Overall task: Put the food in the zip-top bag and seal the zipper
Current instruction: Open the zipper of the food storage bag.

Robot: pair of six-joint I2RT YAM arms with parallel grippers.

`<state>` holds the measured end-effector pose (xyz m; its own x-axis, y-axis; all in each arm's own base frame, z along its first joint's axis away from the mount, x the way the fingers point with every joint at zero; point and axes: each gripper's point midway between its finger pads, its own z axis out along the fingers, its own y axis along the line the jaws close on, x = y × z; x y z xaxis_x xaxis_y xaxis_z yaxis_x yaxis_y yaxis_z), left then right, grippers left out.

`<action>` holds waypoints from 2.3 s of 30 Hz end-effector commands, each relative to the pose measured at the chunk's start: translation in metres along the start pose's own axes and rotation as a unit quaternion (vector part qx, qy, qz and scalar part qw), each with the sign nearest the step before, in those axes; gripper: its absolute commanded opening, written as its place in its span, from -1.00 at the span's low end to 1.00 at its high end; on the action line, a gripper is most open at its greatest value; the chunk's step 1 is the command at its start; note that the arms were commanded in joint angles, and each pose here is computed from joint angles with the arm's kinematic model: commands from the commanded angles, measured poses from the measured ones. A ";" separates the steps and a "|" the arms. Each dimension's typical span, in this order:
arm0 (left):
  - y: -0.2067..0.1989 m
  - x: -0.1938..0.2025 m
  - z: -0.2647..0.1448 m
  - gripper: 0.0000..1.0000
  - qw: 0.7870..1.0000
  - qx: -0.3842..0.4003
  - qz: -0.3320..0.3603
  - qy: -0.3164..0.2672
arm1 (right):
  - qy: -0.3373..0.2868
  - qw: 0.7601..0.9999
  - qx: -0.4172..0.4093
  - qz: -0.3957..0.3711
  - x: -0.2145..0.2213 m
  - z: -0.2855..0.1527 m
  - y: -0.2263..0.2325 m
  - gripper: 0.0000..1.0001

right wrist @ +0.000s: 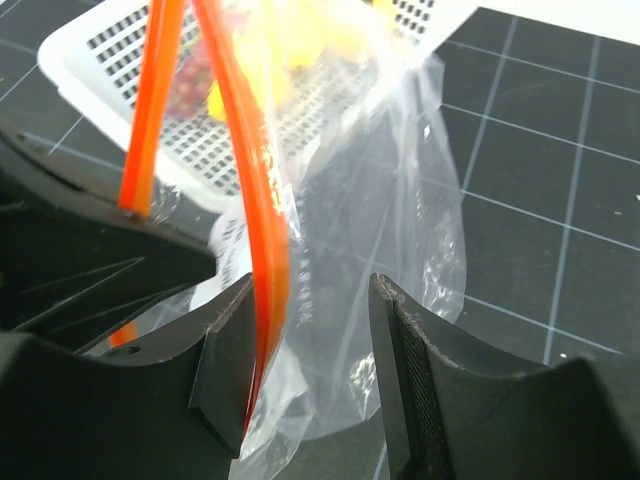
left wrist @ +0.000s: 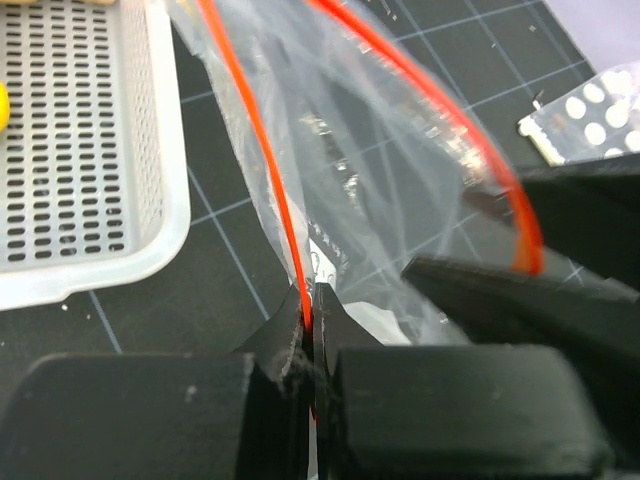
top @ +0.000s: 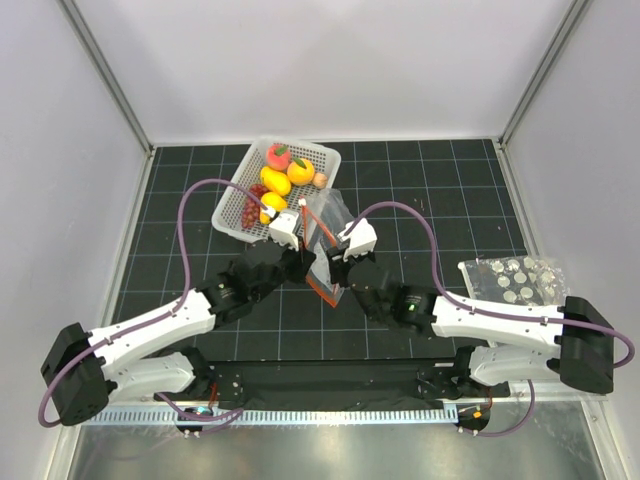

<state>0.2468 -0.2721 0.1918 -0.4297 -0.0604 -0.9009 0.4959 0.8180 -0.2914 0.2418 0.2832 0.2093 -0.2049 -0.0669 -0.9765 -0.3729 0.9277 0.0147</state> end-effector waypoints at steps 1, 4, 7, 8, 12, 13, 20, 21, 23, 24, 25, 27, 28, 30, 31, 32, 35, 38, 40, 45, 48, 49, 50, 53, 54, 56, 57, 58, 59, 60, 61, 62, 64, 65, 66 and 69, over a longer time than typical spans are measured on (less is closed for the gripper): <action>-0.002 -0.015 -0.002 -0.99 1.000 -0.006 -0.005 -0.014 | -0.040 0.998 0.044 0.030 -0.035 -0.007 -0.015 0.06; -0.002 -0.015 -0.002 -0.99 1.000 -0.005 -0.004 -0.015 | -0.048 0.997 0.048 0.035 -0.040 -0.010 -0.020 -0.05; -0.002 -0.014 -0.001 -0.99 1.000 -0.005 -0.003 -0.012 | -0.053 0.996 0.061 0.036 -0.043 -0.012 -0.026 -0.09; -0.001 -0.014 0.000 -0.99 1.000 -0.006 -0.002 -0.011 | -0.053 0.996 0.063 0.036 -0.043 -0.013 -0.027 -0.09; -0.001 -0.009 0.005 -0.99 1.000 -0.009 0.003 -0.002 | -0.056 0.995 0.069 0.039 -0.046 -0.016 -0.031 -0.47; -0.001 -0.008 0.006 -0.99 1.000 -0.011 0.005 -0.001 | -0.058 0.995 0.077 0.038 -0.048 -0.016 -0.034 -0.54; 0.015 0.000 0.020 -0.99 0.998 -0.060 0.017 0.014 | -0.055 0.986 0.155 0.017 -0.056 -0.023 -0.061 -0.98; 0.024 0.004 0.020 -0.99 0.996 -0.084 0.019 0.020 | -0.057 0.985 0.163 0.018 -0.060 -0.025 -0.064 -0.98; 0.036 0.011 0.025 -0.99 0.992 -0.122 0.023 0.033 | -0.056 0.980 0.191 0.009 -0.061 -0.029 -0.074 -0.98; 0.040 0.015 0.027 -0.99 0.990 -0.134 0.025 0.039 | -0.057 0.978 0.198 0.008 -0.063 -0.030 -0.077 -0.98; 0.042 0.012 0.030 -0.99 0.988 -0.145 0.027 0.039 | -0.059 0.978 0.201 0.009 -0.066 -0.032 -0.078 -0.98; 0.046 0.024 0.038 -0.99 0.985 -0.157 0.034 0.060 | -0.058 0.977 0.204 0.006 -0.066 -0.033 -0.080 -0.98; 0.045 0.023 0.042 -1.00 0.985 -0.159 0.035 0.063 | -0.057 0.978 0.201 0.006 -0.066 -0.033 -0.080 -0.98; 0.049 0.035 0.050 -0.99 0.981 -0.173 0.043 0.082 | -0.054 0.979 0.196 0.002 -0.065 -0.031 -0.077 -0.98; 0.049 0.032 0.054 -1.00 0.980 -0.179 0.045 0.080 | -0.052 0.980 0.193 0.000 -0.066 -0.031 -0.076 -0.98; 0.052 0.034 0.055 -1.00 0.977 -0.188 0.047 0.087 | -0.051 0.980 0.191 0.000 -0.065 -0.030 -0.074 -0.98; 0.047 0.033 0.060 -0.99 0.979 -0.181 0.042 0.084 | -0.045 0.981 0.189 0.003 -0.059 -0.024 -0.074 -0.98; 0.030 0.027 0.060 -0.51 0.988 -0.133 0.032 0.074 | -0.025 0.984 0.179 0.013 -0.050 -0.012 -0.079 -0.98; 0.025 0.022 0.056 -0.15 0.992 -0.112 0.026 0.058 | -0.001 0.991 0.133 0.034 -0.037 0.001 -0.069 -0.98; 0.019 0.019 0.042 0.27 0.995 -0.079 0.025 0.050 | 0.047 0.991 0.110 0.052 -0.013 0.027 -0.077 -0.98; 0.017 0.016 0.038 0.37 0.996 -0.073 0.025 0.045 | 0.055 0.988 0.139 0.038 -0.013 0.030 -0.084 -0.98; 0.017 0.015 0.037 0.40 0.996 -0.073 0.024 0.044 | 0.059 0.986 0.153 0.036 -0.012 0.031 -0.088 -0.98; 0.017 0.011 0.034 0.44 0.996 -0.071 0.023 0.038 | 0.074 0.983 0.168 0.022 -0.002 0.033 -0.092 -0.98; 0.010 0.006 0.027 0.62 0.998 -0.041 0.017 0.036 | 0.084 0.974 0.208 0.019 0.000 0.036 -0.105 -0.98; 0.005 0.004 0.025 0.65 0.999 -0.025 0.016 0.029 | 0.087 0.973 0.214 0.017 0.001 0.038 -0.106 -0.98; 0.001 -0.003 0.020 0.73 1.000 -0.010 0.015 0.016 | 0.090 0.971 0.219 0.016 0.003 0.039 -0.108 -0.98; 0.005 -0.002 0.018 0.76 1.000 -0.017 0.015 0.014 | 0.089 0.971 0.223 0.017 0.002 0.039 -0.109 -0.99; 0.010 -0.003 0.018 0.78 0.999 -0.028 0.010 0.012 | 0.088 0.971 0.222 0.018 0.002 0.038 -0.109 -0.98; 0.023 -0.006 0.017 0.79 0.998 -0.055 0.004 0.005 | 0.086 0.970 0.225 0.020 0.002 0.038 -0.111 -0.98; 0.032 -0.007 0.017 0.82 0.997 -0.072 -0.002 0.007 | 0.086 0.970 0.225 0.022 0.002 0.037 -0.111 -0.98; 0.043 -0.005 0.016 0.83 0.996 -0.091 -0.011 0.012 | 0.084 0.970 0.226 0.022 0.001 0.037 -0.112 -0.98; 0.061 -0.008 0.018 0.85 0.992 -0.118 -0.039 0.008 | 0.084 0.970 0.226 0.022 0.002 0.037 -0.112 -0.98; 0.078 0.001 0.023 0.89 0.989 -0.127 -0.077 0.027 | 0.084 0.971 0.223 0.022 0.001 0.037 -0.111 -0.98; 0.096 -0.003 0.025 0.88 0.982 -0.144 -0.116 0.023 | 0.085 0.971 0.222 0.022 0.000 0.037 -0.110 -0.98; 0.098 -0.006 0.029 0.89 0.981 -0.140 -0.131 0.032 | 0.083 0.971 0.221 0.023 -0.001 0.037 -0.110 -0.98; 0.120 -0.014 0.038 0.99 0.972 -0.178 -0.147 0.050 | 0.083 0.973 0.214 0.028 -0.001 0.037 -0.109 -0.98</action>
<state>0.3293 -0.1910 0.1489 -0.5515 -0.2225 -0.8039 0.1025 0.9384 -0.3301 0.3113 0.1938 0.1750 -0.4212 -0.1142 -0.8998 0.0183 0.9908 -0.1343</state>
